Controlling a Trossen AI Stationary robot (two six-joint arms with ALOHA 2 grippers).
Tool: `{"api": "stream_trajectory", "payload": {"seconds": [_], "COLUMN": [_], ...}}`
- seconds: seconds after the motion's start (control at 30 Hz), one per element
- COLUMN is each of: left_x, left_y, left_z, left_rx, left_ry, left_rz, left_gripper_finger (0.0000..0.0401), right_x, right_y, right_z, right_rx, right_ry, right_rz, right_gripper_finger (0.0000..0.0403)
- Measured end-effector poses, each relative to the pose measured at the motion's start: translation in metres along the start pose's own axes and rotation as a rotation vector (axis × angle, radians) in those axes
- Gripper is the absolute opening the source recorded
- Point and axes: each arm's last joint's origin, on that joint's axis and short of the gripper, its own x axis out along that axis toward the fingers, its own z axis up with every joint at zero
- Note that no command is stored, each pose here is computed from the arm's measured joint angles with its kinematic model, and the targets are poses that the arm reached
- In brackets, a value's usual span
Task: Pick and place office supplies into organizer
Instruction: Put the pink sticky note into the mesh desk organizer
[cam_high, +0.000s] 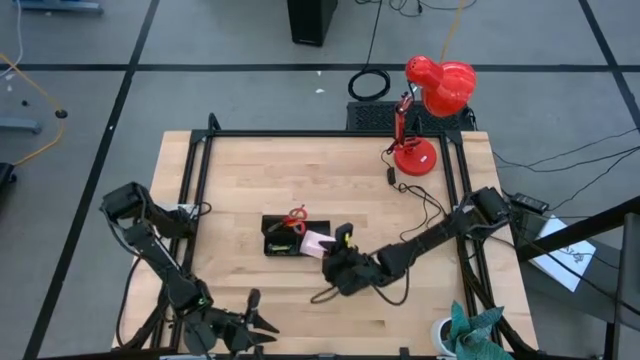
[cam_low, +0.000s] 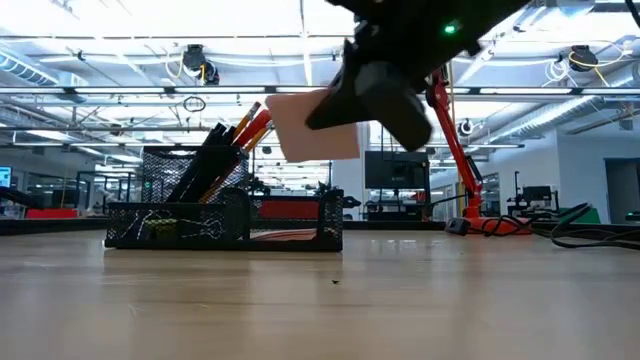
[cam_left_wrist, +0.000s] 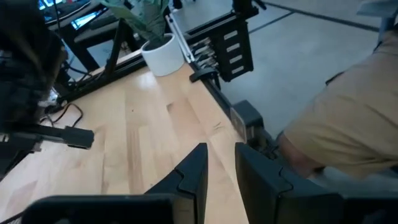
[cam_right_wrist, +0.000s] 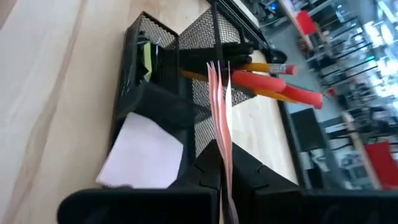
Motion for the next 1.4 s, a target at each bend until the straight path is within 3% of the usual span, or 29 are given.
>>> {"api": "stream_trajectory", "payload": {"seconds": [0.2,0.37,0.63,0.77,0.97,1.2,1.4], "left_x": [-0.001,-0.001,-0.001,-0.001,-0.001,-0.001,-0.001], "left_y": [-0.001,-0.001,-0.001,-0.001,-0.001,0.0,0.0], "left_z": [-0.003,-0.006,-0.006,-0.006,-0.006,-0.007,-0.008], "left_rx": [0.012,0.005,-0.001,-0.001,-0.001,0.009,-0.002], "left_ry": [0.024,0.051,0.057,0.056,0.056,0.069,0.071], "left_rz": [0.0,0.002,0.002,0.003,0.002,0.003,0.003], "left_gripper_finger": [0.0088,0.0088,0.0088,0.0088,0.0088,0.0088,0.0088], "right_x": [0.013,0.022,0.039,0.052,0.069,0.078,0.08], "right_y": [-0.01,-0.016,-0.028,-0.025,-0.011,-0.003,0.002], "right_z": [-0.001,-0.001,-0.007,-0.012,-0.024,-0.03,-0.031], "right_rx": [-0.019,-0.047,-0.036,-0.052,-0.116,-0.213,-0.227], "right_ry": [0.0,-0.035,-0.011,-0.022,0.018,0.062,0.056], "right_rz": [0.024,0.114,0.111,0.166,0.166,0.078,0.076], "right_gripper_finger": [0.0,0.0,0.0,0.0,0.0,0.0,0.0]}}
